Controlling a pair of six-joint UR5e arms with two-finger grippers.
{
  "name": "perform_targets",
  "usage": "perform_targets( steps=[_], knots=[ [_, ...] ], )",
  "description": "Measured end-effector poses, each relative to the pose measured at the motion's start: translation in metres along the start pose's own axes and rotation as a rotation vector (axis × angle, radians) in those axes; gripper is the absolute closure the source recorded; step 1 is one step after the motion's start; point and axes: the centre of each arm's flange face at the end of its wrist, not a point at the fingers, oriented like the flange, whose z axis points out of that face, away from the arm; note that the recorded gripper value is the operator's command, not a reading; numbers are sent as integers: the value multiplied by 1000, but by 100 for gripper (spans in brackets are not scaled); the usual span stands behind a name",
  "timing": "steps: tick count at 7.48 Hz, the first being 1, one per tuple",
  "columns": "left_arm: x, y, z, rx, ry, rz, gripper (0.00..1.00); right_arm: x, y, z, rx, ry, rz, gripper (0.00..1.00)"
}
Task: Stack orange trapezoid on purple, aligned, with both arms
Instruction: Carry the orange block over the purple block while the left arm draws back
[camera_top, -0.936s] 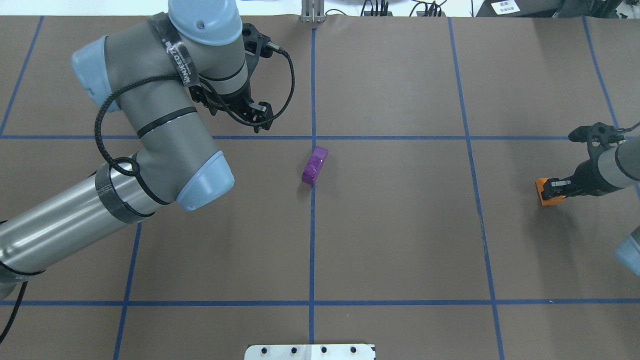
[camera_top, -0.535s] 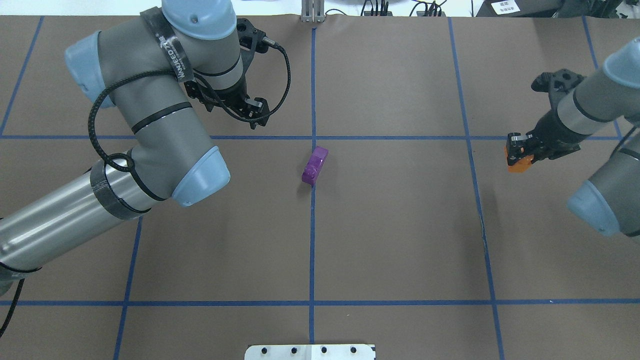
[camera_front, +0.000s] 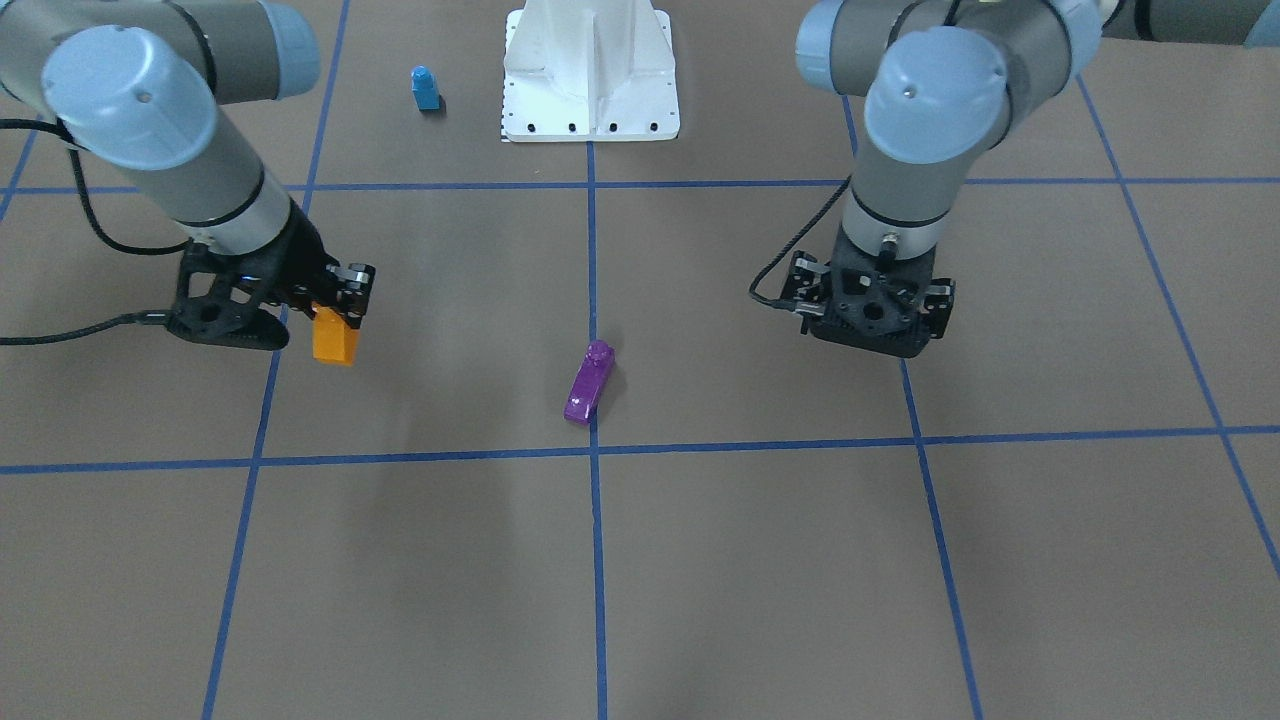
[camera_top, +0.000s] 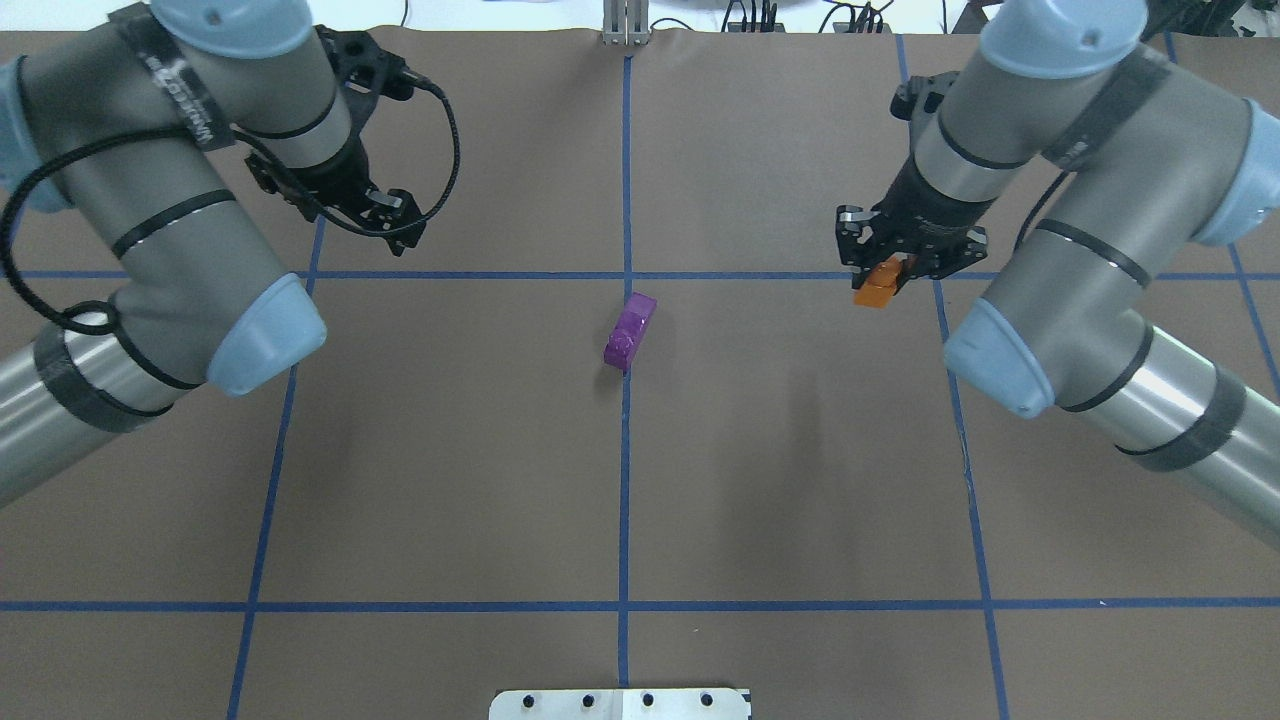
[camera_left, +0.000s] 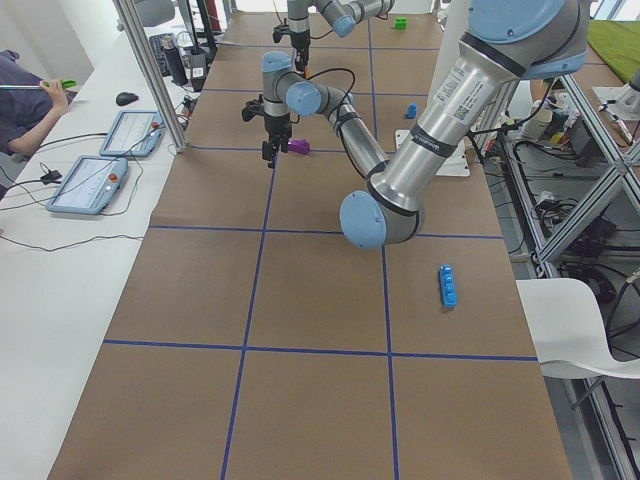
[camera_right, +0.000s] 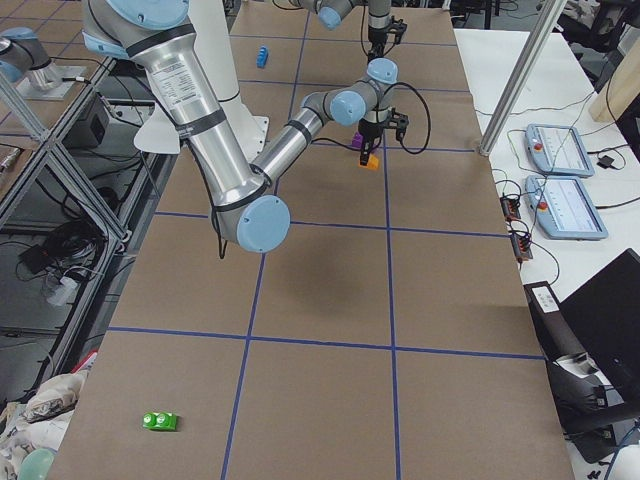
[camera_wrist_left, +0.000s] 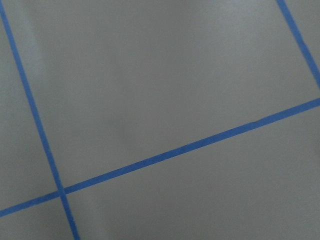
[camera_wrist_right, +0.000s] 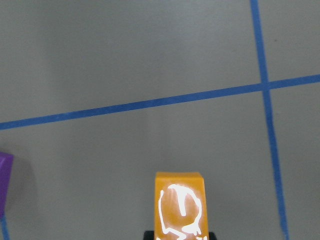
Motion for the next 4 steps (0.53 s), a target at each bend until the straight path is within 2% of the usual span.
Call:
perform_targets(
  steps=[2, 4],
  knots=[
    [-65, 21, 5, -25, -13, 14, 0, -97, 17, 13, -12, -1, 111, 100],
    [-105, 33, 11, -44, -34, 29, 0, -160, 40, 24, -7, 5, 198, 100]
  ],
)
